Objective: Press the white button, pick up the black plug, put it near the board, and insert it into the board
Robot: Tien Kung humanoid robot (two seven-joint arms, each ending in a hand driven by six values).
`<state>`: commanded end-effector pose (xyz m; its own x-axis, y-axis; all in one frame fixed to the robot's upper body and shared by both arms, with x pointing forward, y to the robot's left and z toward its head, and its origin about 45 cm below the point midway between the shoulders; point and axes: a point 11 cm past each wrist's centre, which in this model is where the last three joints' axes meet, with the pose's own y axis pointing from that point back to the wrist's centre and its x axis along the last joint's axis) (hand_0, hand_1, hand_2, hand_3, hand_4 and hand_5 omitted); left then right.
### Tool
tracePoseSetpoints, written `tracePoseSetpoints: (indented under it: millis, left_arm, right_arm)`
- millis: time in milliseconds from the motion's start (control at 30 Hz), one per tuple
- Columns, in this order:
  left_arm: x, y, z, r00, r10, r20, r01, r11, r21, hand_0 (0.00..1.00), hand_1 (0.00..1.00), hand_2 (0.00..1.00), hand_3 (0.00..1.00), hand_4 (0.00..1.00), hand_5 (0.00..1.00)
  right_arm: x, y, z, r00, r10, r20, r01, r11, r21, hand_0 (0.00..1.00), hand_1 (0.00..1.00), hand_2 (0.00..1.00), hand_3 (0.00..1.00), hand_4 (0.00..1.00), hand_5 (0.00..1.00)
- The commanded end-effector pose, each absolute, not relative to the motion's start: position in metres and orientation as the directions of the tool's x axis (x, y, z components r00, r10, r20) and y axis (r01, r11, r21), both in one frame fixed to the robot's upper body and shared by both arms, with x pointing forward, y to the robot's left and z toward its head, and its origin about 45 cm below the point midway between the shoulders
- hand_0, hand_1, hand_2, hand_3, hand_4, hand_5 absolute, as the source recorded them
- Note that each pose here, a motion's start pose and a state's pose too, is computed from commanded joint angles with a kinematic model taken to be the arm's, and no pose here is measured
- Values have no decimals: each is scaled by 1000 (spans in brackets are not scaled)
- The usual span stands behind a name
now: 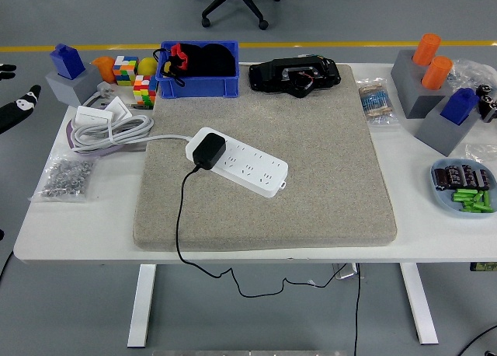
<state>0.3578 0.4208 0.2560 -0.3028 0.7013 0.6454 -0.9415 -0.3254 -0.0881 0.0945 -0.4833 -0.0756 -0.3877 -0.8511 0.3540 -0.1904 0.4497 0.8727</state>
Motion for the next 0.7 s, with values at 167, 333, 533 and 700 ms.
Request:
tracePoseSetpoints:
  millis: [167, 333, 533, 700]
  left_arm:
    - [356, 421, 255, -306, 699, 646, -940, -328, -91, 755, 798, 687, 707, 775, 324]
    - [357, 421, 256, -306, 701, 643, -941, -327, -91, 755, 798, 711, 709, 775, 322]
    - [356, 423, 259, -319, 699, 640, -937, -333, -103, 755, 797, 708, 706, 775, 322]
    - [356, 422, 261, -318, 699, 641, -938, -330, -106, 756, 798, 714, 702, 774, 321]
  right_arm:
    - [98, -484, -74, -392, -850, 353, -197, 453, 870, 591, 499, 507, 531, 645, 326]
    - [96, -485, -74, -389, -850, 355, -194, 453, 871, 591, 499, 507, 530, 647, 329]
    - [98, -485, -74, -389, -850, 354, -197, 453, 870, 592, 499, 508, 532, 649, 330]
    - [96, -486, -74, -388, -850, 356, -194, 453, 870, 593, 499, 507, 532, 649, 331]
